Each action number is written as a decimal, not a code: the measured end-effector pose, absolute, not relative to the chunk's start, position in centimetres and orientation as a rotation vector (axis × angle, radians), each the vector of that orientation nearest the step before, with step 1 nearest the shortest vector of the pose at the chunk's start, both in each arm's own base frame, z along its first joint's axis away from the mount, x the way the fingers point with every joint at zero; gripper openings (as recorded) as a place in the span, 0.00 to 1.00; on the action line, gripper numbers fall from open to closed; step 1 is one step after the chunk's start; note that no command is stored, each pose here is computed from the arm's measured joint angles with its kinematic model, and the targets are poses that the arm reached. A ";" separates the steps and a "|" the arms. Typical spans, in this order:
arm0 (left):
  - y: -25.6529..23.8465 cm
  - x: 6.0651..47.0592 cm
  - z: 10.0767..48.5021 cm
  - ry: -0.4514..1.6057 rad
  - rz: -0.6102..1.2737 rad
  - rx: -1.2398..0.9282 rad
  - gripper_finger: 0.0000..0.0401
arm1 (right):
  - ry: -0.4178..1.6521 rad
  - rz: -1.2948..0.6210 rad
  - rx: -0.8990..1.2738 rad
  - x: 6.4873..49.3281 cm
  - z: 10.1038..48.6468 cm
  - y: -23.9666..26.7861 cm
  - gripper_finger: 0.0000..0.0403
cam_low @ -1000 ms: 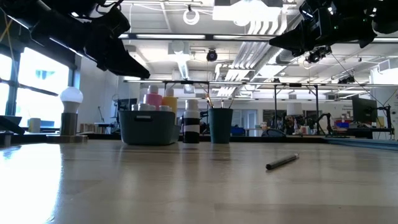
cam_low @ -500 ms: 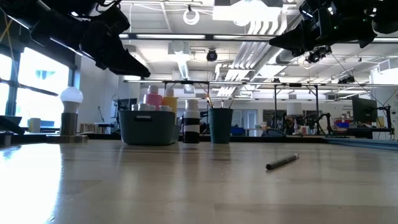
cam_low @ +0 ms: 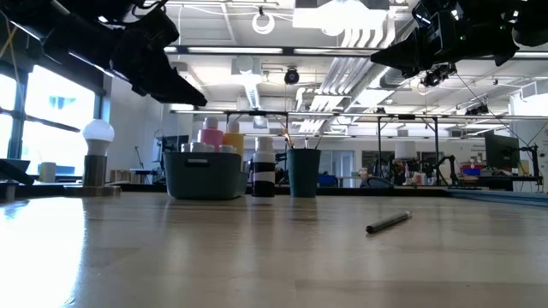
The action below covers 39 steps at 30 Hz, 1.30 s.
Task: Pick & Place Paint Supplies
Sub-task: Put the small white paint bottle into the green bin
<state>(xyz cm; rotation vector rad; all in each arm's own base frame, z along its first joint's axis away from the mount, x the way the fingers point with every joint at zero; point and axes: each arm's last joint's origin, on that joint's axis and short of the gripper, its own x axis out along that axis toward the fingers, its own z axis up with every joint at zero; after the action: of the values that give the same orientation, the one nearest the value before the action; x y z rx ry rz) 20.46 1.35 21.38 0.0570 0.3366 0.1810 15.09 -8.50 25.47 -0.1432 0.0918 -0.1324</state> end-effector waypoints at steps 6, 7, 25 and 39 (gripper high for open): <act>1.4 20.6 21.7 0.292 0.198 -0.047 0.44 | 0.092 -0.132 -0.143 15.1 25.5 -8.5 0.01; 1.4 20.6 21.8 0.282 0.201 -0.052 0.44 | 0.092 -0.132 -0.143 15.1 25.5 -8.5 0.01; 1.6 21.3 21.8 0.258 0.263 0.122 0.44 | 0.091 -0.133 -0.143 15.1 25.5 -8.5 0.01; 1.9 22.2 21.6 0.257 0.309 0.089 0.44 | 0.091 -0.133 -0.144 15.1 25.5 -8.5 0.01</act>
<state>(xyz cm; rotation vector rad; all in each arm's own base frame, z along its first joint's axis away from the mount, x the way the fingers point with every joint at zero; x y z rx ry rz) 22.16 1.94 21.61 0.0885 0.2570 0.3087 15.09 -8.50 25.49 -0.1438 0.0906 -0.1329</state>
